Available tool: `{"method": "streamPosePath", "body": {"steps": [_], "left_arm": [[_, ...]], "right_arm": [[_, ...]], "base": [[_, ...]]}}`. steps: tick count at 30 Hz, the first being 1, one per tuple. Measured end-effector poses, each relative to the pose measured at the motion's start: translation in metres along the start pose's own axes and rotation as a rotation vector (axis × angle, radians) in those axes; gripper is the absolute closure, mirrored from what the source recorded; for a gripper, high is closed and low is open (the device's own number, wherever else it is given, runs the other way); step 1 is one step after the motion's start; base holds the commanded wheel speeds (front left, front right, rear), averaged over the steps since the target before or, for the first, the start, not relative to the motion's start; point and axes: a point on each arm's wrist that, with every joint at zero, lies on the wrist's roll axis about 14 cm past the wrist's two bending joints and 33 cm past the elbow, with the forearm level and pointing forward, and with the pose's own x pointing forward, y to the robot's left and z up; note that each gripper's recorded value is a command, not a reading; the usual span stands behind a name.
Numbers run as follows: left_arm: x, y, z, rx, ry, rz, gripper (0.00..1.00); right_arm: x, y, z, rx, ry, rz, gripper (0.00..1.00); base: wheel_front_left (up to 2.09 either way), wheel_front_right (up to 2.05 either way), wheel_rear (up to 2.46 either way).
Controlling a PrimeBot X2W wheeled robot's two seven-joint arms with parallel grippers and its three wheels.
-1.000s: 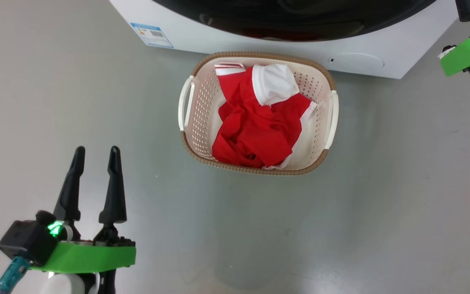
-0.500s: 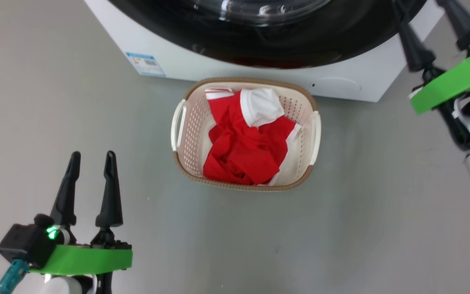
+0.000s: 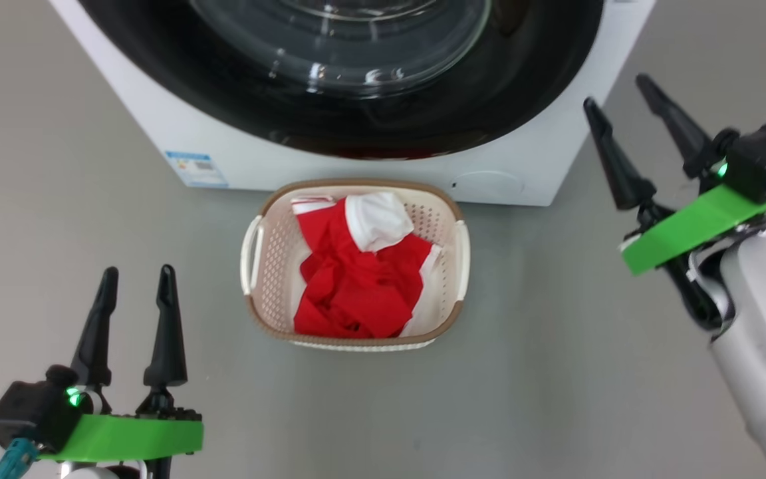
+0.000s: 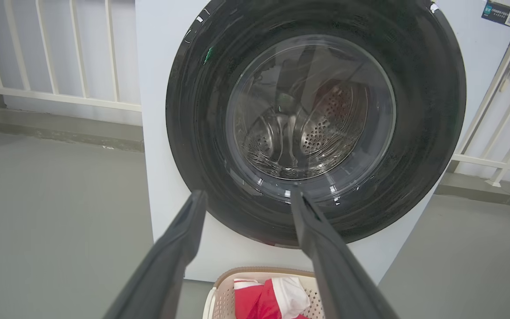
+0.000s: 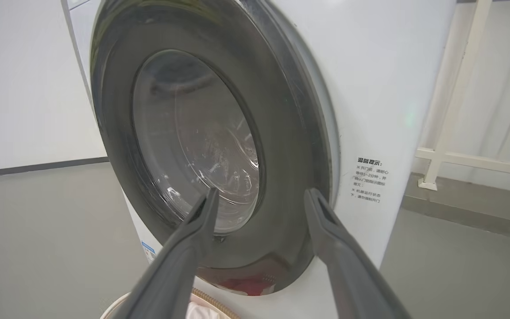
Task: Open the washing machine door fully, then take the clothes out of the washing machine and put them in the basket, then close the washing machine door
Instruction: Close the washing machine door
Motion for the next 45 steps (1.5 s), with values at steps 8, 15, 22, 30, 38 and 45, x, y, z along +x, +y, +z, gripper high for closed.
{"method": "streamPosePath", "body": {"steps": [8, 15, 22, 30, 38, 45], "left_arm": [[-0.001, -0.018, 0.001, -0.004, -0.001, -0.061, 0.00], [-0.001, -0.032, 0.004, -0.041, -0.010, -0.104, 0.00], [-0.006, -0.044, 0.003, -0.071, -0.004, -0.133, 0.00], [-0.011, -0.052, 0.007, -0.065, -0.007, -0.168, 0.00], [-0.011, -0.056, 0.006, -0.063, -0.004, -0.181, 0.00], [-0.012, -0.054, 0.005, -0.061, 0.000, -0.175, 0.00]], "right_arm": [[-0.041, -0.003, 0.005, 0.031, 0.003, -0.068, 0.00], [-0.078, -0.013, 0.010, 0.033, 0.002, -0.144, 0.00], [-0.110, -0.011, 0.009, 0.053, 0.009, -0.195, 0.00], [-0.140, -0.017, 0.009, 0.065, 0.012, -0.262, 0.00], [-0.147, -0.022, 0.009, 0.069, 0.008, -0.290, 0.00], [-0.145, -0.023, 0.009, 0.069, 0.006, -0.291, 0.00]], "base": [[0.00, 0.00, 0.00], [0.00, 0.00, 0.00], [0.00, 0.00, 0.00], [0.00, 0.00, 0.00], [0.00, 0.00, 0.00], [0.00, 0.00, 0.00]]}}
